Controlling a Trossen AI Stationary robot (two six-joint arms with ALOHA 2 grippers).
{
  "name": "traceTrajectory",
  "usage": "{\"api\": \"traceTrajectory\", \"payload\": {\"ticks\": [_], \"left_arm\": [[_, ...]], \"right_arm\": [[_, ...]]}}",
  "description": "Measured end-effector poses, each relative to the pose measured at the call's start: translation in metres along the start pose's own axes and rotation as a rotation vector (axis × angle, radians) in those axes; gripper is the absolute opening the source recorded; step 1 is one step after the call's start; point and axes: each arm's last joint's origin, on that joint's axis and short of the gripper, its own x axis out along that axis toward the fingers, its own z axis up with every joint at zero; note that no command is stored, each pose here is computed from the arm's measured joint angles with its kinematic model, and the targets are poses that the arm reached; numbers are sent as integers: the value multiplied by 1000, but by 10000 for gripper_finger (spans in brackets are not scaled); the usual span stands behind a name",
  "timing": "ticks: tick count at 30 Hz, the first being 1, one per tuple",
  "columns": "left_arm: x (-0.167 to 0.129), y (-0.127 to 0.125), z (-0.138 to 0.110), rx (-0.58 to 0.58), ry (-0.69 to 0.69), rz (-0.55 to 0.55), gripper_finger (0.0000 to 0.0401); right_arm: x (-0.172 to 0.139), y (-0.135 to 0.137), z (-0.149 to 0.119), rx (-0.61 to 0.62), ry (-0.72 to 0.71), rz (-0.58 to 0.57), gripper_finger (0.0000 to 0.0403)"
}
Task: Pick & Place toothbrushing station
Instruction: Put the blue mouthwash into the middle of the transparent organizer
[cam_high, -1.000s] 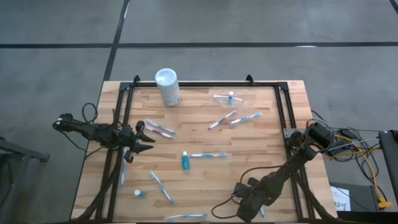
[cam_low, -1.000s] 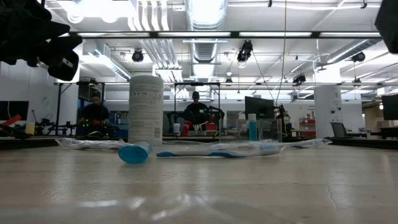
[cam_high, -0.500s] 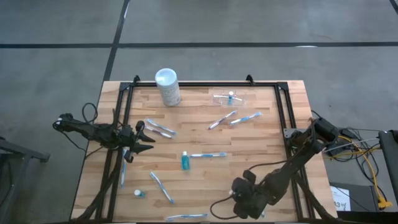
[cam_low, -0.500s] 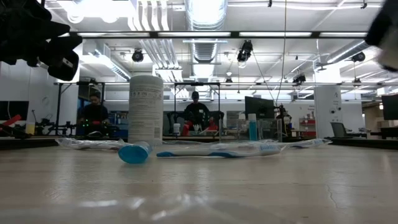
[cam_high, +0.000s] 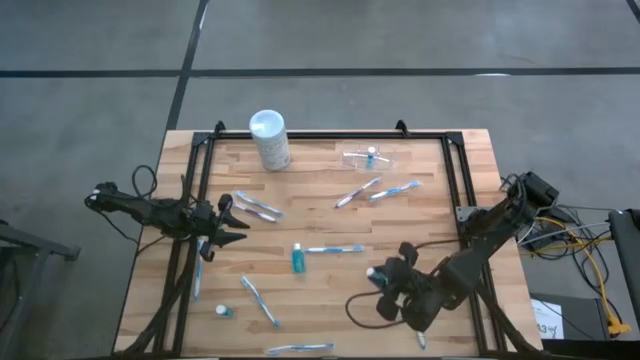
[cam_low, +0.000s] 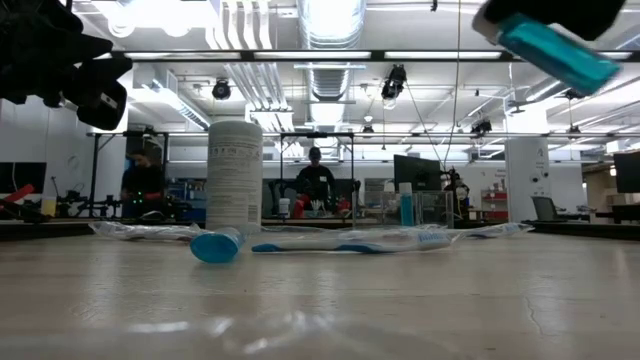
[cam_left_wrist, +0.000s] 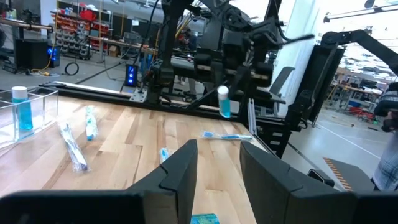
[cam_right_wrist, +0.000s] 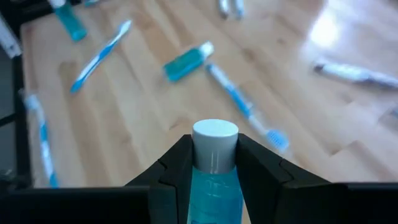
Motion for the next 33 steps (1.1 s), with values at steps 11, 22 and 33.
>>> {"api": "traceTrajectory", "payload": {"ticks": [11,22,33], "left_arm": [[0,0,0,1,3,1,126],[0,0,0,1,3,1,126],[0,0,0,1,3,1,126]], "right_arm": [[5,-22,35,24,-74,-54,99],[-27,-19,65,-54,-151,193,99],[-41,-35,71,-87,-182,264,99]]}}
